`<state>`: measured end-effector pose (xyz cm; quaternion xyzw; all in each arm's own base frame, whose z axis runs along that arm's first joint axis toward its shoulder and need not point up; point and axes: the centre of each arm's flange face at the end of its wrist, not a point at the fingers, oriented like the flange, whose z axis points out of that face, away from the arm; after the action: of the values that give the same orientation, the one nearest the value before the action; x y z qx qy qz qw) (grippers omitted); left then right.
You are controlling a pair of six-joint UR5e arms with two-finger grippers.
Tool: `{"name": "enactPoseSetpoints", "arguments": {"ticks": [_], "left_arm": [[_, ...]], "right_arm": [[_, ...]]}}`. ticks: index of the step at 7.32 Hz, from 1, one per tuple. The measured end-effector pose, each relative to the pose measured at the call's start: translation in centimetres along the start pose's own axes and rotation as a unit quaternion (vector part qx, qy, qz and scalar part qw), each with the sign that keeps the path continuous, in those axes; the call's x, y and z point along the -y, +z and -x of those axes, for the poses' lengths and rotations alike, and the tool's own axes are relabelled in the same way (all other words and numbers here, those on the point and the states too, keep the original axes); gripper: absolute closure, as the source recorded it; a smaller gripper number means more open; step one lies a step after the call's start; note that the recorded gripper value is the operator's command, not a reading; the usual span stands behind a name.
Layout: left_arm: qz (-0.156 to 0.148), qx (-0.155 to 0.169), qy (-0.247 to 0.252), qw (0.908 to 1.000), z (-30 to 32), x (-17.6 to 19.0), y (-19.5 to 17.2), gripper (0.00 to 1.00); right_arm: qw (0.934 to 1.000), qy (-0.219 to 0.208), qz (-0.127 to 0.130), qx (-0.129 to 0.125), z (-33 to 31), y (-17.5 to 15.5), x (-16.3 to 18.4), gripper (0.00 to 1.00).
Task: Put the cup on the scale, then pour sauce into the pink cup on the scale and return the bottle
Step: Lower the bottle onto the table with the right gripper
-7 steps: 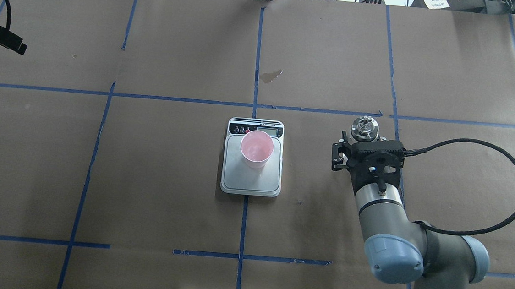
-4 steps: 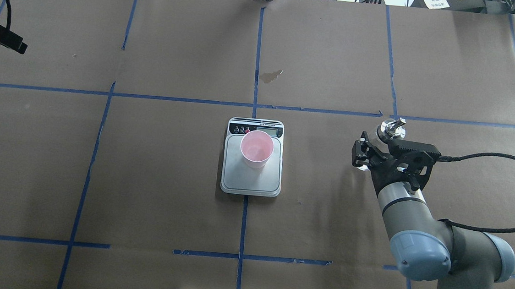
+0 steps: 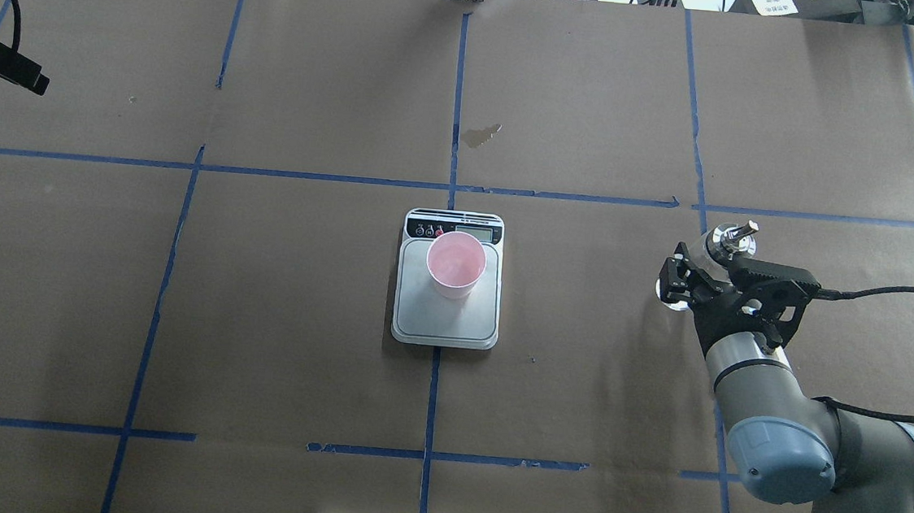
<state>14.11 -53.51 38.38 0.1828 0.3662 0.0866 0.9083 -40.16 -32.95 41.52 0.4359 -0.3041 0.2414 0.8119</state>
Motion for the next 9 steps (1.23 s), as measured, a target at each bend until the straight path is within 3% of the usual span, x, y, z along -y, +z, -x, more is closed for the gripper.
{"name": "enactPoseSetpoints", "arguments": {"ticks": [3,9], "left_arm": [[0.000,0.001,-0.001,1.0000,0.1,0.0,0.0,0.00],[-0.001,0.001,0.000,1.0000,0.0,0.0,-0.1,0.00]], "right_arm": [[0.9996,-0.016,-0.018,-0.014,-0.9,1.0,-1.0,1.00],[0.9995,-0.019,-0.020,-0.017,-1.1,1.2,-1.3,1.00]]}}
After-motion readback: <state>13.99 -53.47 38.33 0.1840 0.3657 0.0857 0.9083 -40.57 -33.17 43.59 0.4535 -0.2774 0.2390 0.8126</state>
